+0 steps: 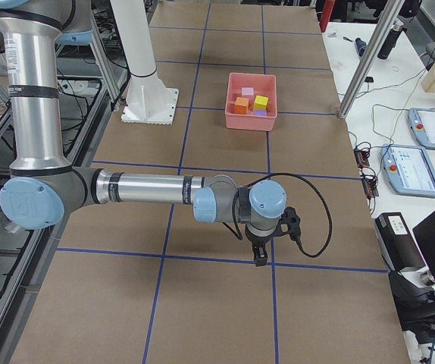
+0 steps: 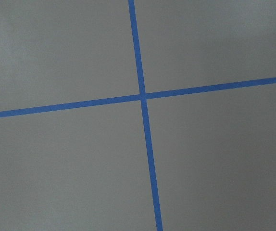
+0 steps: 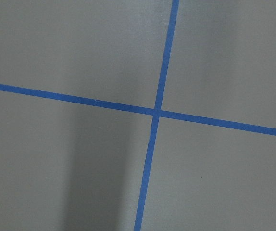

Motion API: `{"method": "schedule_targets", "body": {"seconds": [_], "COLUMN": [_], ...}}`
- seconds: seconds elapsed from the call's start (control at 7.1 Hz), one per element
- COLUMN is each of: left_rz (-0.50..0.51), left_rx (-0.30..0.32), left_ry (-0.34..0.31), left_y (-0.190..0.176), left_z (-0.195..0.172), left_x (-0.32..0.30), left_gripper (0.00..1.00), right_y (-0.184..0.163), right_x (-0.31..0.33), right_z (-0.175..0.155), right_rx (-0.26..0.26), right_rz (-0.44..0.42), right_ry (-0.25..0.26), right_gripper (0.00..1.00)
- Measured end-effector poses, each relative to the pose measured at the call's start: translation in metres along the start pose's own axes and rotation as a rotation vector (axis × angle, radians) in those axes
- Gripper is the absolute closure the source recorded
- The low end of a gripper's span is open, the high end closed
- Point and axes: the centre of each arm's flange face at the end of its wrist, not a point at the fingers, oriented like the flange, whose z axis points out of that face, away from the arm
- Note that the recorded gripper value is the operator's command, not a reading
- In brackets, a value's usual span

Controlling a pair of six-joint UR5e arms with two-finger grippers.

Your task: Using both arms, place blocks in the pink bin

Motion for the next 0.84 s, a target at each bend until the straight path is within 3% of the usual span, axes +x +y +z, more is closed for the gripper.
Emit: {"method": "schedule_targets", "body": {"seconds": [0.84], "left_rz": [-0.001], "left_rx": [-0.003], "left_ry": [-0.002], "left_y": [-0.0008], "left_z": [0.0016], "left_x": [-0.0009], "left_gripper": [0.00], "right_y": [-0.0006], "right_x": [-0.0006], "right_z": [0.0002], "right_rx": [0.000], "right_rz": [-0.001], "right_ry": [0.000], "right_gripper": [0.00]}}
